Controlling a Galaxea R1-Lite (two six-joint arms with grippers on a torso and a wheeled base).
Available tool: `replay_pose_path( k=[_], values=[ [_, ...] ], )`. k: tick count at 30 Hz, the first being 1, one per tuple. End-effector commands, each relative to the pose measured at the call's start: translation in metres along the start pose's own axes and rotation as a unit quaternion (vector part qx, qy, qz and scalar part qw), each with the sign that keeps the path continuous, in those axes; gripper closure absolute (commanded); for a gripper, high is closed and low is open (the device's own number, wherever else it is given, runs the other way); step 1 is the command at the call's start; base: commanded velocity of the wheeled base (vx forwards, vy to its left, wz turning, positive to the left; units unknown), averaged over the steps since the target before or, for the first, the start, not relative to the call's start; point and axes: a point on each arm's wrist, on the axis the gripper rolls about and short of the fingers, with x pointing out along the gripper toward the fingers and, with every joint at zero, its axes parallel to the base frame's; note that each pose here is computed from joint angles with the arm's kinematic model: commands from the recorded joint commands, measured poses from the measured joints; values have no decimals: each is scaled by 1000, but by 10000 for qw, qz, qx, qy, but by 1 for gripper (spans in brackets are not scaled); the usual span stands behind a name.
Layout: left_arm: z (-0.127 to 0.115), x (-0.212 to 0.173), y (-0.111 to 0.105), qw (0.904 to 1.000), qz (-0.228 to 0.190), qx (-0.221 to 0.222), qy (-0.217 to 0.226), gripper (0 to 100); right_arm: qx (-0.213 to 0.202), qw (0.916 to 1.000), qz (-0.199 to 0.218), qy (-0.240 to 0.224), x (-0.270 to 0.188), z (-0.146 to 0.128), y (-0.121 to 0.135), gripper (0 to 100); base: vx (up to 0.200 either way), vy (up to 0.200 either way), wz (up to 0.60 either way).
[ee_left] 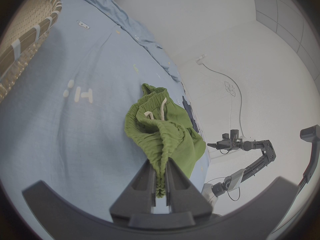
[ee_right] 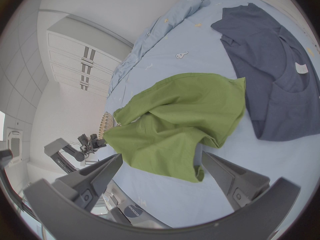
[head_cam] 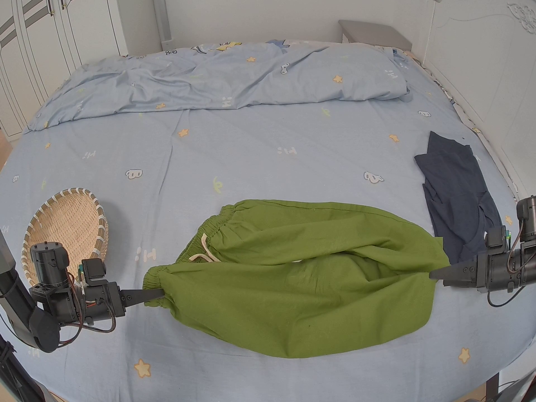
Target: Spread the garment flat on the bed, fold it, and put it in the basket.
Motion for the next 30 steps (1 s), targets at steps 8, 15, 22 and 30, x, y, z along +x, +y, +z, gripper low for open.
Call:
replay_pose_path(
  k=[8, 15, 22, 30],
  values=[
    [0, 1, 1, 10000, -3, 1, -4, 100, 84, 9983, -249, 526, 2, -44, -24, 0, 0, 0, 0],
    [1, 2, 3, 10000, -3, 1, -4, 100, 119, 9948, -114, 1006, 26, -64, -35, 0, 0, 0, 0],
    [3, 3, 4, 10000, 4, 2, -23, 100, -312, 9948, 95, 964, 46, -78, -41, 0, 0, 0, 0],
    [3, 3, 4, 10000, 2, 8, -27, 100, -656, 9951, 219, 707, 68, -88, -57, 0, 0, 0, 0]
  ],
)
